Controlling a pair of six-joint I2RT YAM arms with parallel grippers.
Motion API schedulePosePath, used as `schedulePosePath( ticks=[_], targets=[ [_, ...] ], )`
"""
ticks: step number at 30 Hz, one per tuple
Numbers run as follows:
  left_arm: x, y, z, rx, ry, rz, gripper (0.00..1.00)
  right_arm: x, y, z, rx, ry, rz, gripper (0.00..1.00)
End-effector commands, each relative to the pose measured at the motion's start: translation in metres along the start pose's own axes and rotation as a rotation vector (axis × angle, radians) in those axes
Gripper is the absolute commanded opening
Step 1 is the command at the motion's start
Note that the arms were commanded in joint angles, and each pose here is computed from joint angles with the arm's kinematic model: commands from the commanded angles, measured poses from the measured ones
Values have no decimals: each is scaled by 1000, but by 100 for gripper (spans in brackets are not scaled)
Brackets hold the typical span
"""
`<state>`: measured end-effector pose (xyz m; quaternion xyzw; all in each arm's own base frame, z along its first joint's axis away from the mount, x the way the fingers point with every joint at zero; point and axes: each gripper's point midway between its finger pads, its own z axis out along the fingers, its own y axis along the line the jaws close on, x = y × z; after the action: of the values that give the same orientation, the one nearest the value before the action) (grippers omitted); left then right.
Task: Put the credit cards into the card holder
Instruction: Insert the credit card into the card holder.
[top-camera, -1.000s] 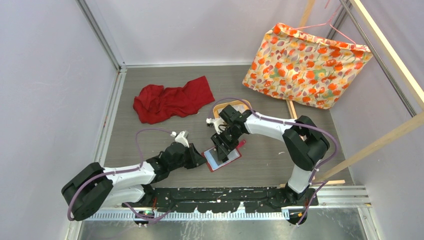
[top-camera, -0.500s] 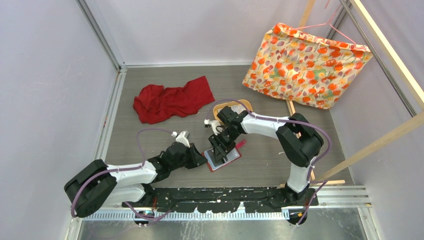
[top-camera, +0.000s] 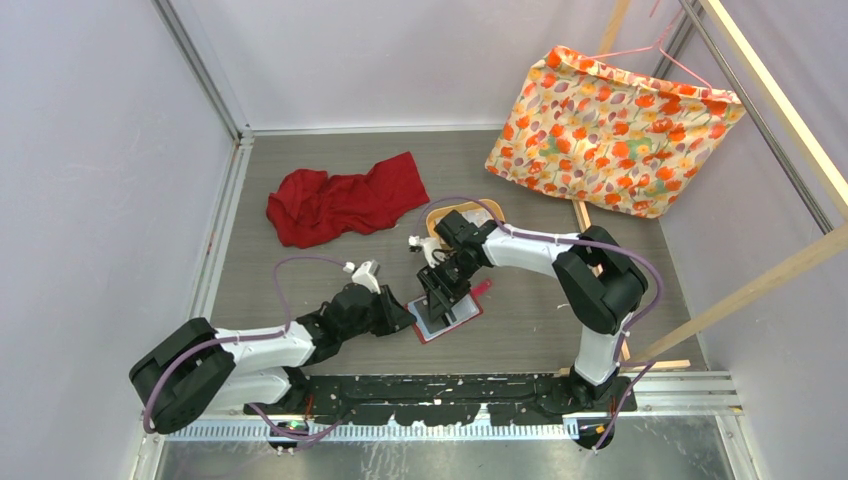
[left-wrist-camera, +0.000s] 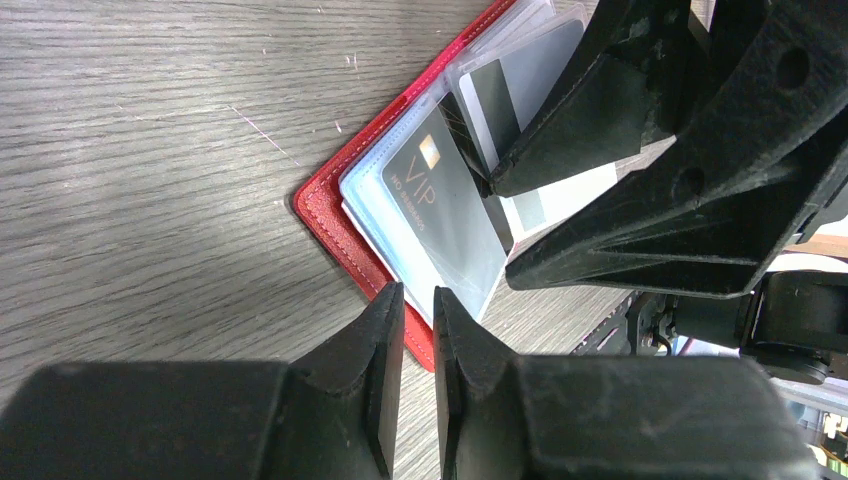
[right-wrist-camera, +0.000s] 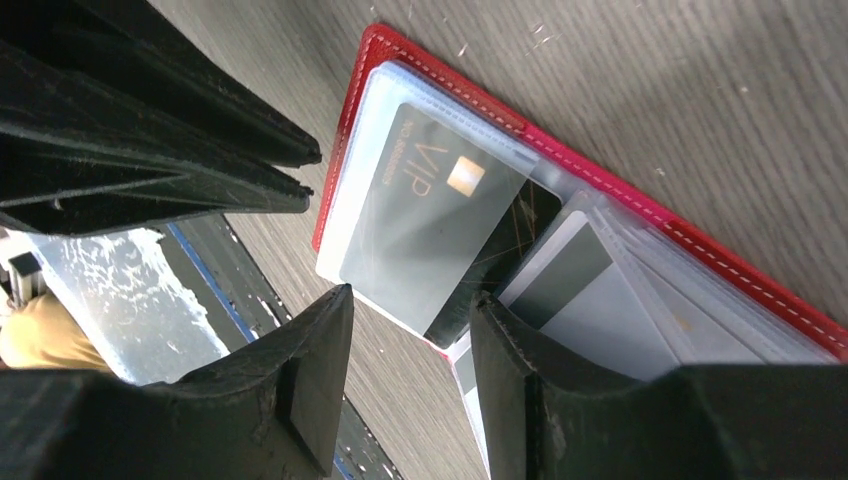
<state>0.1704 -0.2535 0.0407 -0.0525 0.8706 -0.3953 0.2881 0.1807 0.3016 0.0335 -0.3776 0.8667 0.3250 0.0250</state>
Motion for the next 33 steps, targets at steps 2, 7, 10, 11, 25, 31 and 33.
schedulePosePath(
  ticks=[2, 7, 10, 11, 25, 31, 33],
  targets=[
    [-10, -12, 2, 43, -41, 15, 19, -22, -13, -4, 92, -75, 16, 51],
    [-11, -12, 1, 44, -49, 10, 19, -19, -13, 2, 71, -55, 37, 51],
    [-10, -11, 0, 44, -49, 10, 20, -17, -3, 3, 12, -45, 28, 51],
    [-10, -11, 0, 45, -50, 10, 20, -17, 1, 4, -11, -42, 23, 51],
    [-22, -34, -8, 134, -93, -52, 41, -13, 39, -57, -166, -10, -322, 54],
    [-30, -41, -17, 167, -128, -81, 63, -15, 31, -85, -70, -103, -409, 53],
    [-31, -43, -20, 184, -136, -96, 66, -21, 23, -88, -32, -144, -369, 48]
  ],
)
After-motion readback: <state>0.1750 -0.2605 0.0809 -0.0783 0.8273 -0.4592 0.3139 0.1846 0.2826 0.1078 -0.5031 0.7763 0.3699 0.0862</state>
